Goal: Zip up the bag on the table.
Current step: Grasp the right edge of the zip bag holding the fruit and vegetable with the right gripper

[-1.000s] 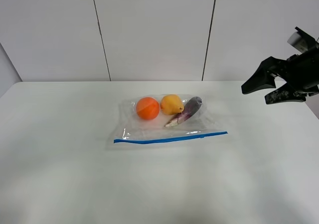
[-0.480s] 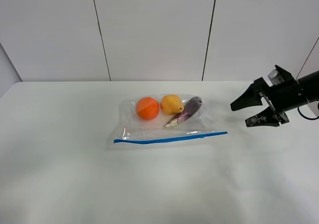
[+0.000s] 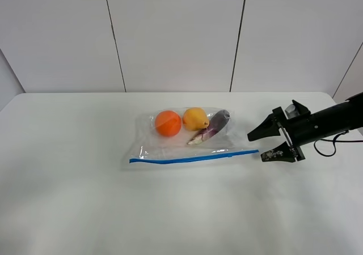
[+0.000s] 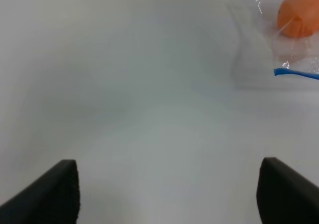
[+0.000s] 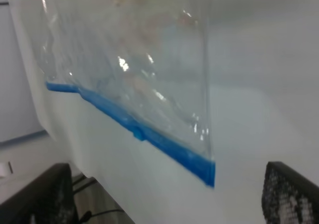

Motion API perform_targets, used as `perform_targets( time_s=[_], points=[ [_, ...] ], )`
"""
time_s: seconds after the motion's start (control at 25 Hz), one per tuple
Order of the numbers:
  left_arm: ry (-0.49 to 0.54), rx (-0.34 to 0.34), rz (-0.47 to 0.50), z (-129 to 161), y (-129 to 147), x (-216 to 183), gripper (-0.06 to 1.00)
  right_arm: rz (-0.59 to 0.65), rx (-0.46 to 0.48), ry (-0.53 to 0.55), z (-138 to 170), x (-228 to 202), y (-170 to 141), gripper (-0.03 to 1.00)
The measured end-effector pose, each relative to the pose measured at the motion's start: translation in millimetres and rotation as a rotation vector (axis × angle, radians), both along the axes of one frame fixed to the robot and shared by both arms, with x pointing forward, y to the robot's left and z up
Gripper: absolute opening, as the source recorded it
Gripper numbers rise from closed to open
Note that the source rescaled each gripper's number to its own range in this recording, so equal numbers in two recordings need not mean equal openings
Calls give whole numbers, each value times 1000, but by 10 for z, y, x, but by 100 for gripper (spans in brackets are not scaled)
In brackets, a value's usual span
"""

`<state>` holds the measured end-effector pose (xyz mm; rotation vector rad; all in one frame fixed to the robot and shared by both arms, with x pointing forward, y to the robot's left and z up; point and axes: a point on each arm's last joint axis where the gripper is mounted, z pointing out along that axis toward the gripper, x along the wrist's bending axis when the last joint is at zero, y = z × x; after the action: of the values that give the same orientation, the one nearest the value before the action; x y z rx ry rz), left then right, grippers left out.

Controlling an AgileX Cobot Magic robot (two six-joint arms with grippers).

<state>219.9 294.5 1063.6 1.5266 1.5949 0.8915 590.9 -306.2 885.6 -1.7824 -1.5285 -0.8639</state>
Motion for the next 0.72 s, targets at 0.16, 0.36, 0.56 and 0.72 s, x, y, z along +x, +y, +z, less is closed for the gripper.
perform_targets(
  time_s=[0.16,0.36,0.56,0.72],
  points=[
    [0,0,0,0,0,0,96,31,8,2,-106,122,125,93],
    [0,0,0,0,0,0,96,37,15,-4,-106,158,158,89],
    [0,0,0,0,0,0,96,38,15,-3,-111,157,157,70],
    [0,0,0,0,0,0,96,52,4,-1,-119,146,152,60]
  ],
)
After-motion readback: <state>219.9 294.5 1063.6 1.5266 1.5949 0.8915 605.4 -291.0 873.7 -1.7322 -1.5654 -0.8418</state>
